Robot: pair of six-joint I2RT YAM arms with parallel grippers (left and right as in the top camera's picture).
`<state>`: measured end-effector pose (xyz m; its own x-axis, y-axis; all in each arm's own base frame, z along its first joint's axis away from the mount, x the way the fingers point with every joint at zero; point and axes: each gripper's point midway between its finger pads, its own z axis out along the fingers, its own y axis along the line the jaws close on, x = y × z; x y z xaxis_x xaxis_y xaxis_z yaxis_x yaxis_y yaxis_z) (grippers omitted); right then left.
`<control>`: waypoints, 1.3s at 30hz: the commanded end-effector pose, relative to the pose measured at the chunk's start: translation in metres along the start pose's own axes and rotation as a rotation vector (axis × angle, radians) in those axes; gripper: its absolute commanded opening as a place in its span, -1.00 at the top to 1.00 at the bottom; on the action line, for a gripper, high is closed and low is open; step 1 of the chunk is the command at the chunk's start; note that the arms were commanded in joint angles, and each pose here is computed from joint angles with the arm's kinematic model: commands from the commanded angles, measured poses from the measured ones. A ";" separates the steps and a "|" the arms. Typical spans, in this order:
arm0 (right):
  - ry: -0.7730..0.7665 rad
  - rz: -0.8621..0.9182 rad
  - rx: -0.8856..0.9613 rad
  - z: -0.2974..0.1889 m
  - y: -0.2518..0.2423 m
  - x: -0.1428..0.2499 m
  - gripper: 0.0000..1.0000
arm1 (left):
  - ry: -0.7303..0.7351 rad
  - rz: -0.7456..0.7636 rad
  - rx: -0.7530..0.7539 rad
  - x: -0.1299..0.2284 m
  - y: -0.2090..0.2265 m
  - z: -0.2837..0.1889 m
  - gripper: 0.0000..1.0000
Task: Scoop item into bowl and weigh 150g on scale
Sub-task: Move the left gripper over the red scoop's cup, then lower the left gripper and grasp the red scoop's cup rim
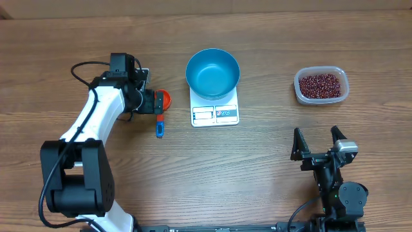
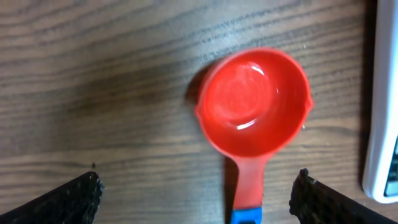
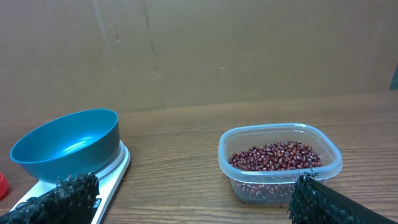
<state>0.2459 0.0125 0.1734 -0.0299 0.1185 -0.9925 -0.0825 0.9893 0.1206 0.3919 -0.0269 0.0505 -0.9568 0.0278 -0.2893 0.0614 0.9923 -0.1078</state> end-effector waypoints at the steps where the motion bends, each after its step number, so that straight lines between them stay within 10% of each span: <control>1: -0.003 0.000 0.004 0.000 0.000 0.002 -1.00 | -0.033 0.018 -0.019 -0.013 0.005 0.000 -0.99; 39: -0.003 0.000 0.004 0.000 0.000 0.002 -1.00 | -0.033 0.036 -0.021 -0.017 0.006 0.000 -0.99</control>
<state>0.2459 0.0125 0.1734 -0.0299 0.1181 -0.9925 -0.0825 0.9893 0.1202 0.4021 -0.0243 0.0527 -0.9482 0.0463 -0.3142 0.0771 0.9933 -0.0864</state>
